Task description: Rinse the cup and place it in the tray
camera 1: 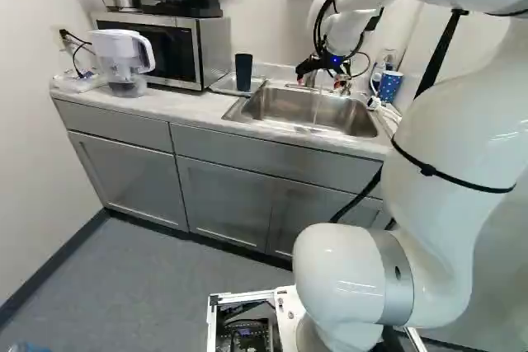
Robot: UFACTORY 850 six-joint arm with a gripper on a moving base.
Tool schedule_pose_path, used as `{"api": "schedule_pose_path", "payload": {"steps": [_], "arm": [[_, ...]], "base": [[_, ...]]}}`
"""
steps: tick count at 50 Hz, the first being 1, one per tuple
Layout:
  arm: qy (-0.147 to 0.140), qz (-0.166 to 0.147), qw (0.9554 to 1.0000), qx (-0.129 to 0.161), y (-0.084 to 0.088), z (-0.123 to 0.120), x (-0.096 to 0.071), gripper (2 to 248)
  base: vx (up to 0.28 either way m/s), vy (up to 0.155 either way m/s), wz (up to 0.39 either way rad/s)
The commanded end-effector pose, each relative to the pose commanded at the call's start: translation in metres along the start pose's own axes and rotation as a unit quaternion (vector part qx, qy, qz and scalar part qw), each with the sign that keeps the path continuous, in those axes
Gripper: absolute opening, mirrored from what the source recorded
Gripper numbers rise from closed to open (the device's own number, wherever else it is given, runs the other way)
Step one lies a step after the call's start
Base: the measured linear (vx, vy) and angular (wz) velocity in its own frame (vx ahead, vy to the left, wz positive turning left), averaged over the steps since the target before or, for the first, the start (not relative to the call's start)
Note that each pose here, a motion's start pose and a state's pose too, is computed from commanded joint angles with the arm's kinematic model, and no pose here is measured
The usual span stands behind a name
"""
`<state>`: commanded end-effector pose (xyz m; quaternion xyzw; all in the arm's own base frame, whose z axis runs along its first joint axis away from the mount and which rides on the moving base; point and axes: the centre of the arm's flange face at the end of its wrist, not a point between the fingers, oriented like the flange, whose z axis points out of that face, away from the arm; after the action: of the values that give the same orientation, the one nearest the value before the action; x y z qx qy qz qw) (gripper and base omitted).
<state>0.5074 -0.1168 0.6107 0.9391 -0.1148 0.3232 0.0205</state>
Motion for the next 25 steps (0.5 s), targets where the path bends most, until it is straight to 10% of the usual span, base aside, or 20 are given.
{"api": "schedule_pose_path", "payload": {"steps": [12, 25], "arm": [[-0.018, 0.001, 0.9998, 0.001, 0.0, 0.0, -0.003, 247], [0.036, 0.009, 0.9993, 0.002, 0.0, 0.0, 0.006, 247]], "base": [[0.0, 0.0, 0.0], [0.0, 0.0, 0.0]]}}
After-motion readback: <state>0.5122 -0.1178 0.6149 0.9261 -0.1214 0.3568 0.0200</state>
